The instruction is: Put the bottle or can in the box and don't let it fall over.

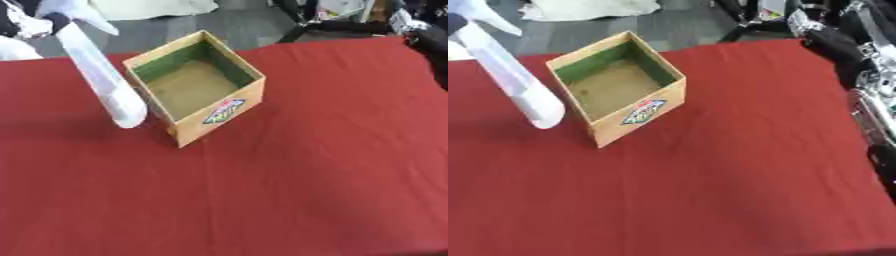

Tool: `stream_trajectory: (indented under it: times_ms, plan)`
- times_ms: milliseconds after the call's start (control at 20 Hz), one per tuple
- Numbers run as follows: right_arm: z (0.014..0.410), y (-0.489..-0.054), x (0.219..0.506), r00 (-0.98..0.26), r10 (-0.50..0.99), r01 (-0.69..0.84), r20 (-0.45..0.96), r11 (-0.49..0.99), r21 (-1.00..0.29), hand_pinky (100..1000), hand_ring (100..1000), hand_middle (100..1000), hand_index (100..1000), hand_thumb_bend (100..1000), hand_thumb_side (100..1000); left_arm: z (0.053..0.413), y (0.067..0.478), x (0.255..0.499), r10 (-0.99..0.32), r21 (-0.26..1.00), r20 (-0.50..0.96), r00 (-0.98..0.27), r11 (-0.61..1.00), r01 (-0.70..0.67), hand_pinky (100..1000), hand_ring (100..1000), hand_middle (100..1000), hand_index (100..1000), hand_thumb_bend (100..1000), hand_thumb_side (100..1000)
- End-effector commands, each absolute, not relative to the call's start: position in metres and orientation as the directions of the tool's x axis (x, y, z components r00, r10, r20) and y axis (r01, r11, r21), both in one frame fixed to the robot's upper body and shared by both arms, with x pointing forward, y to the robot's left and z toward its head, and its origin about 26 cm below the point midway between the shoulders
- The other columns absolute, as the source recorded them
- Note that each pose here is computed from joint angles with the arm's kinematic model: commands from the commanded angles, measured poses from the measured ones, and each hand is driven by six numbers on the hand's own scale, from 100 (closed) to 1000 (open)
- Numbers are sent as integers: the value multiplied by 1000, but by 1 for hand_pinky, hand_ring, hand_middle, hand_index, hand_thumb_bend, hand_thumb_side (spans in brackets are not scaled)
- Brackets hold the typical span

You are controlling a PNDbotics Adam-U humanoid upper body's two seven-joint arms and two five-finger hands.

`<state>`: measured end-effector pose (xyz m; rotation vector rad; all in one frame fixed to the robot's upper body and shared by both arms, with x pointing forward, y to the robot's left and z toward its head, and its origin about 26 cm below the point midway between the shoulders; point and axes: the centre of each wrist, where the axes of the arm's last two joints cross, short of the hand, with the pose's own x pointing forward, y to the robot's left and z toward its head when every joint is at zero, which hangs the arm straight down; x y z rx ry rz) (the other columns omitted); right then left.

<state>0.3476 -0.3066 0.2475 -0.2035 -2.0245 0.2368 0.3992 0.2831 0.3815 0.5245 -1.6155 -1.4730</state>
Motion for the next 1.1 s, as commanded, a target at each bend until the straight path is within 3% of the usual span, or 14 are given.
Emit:
stream_trajectory:
  times_ms: [50,300,1100]
  plan:
    - [260,-308,346,-477,263,52,839,961,-272,806,794,758,851,181,280,398,290,396,-790,958,286,-543,223,182,525,382,442,435,194,100]
    - [263,-304,346,-485,259,42,835,961,-274,806,795,758,852,181,281,413,291,403,-811,962,272,-519,249,114,529,382,442,435,215,100]
    - [270,-293,349,-509,236,7,828,963,-269,806,795,758,852,180,286,426,279,424,-811,939,285,-511,343,-21,513,382,443,431,165,100]
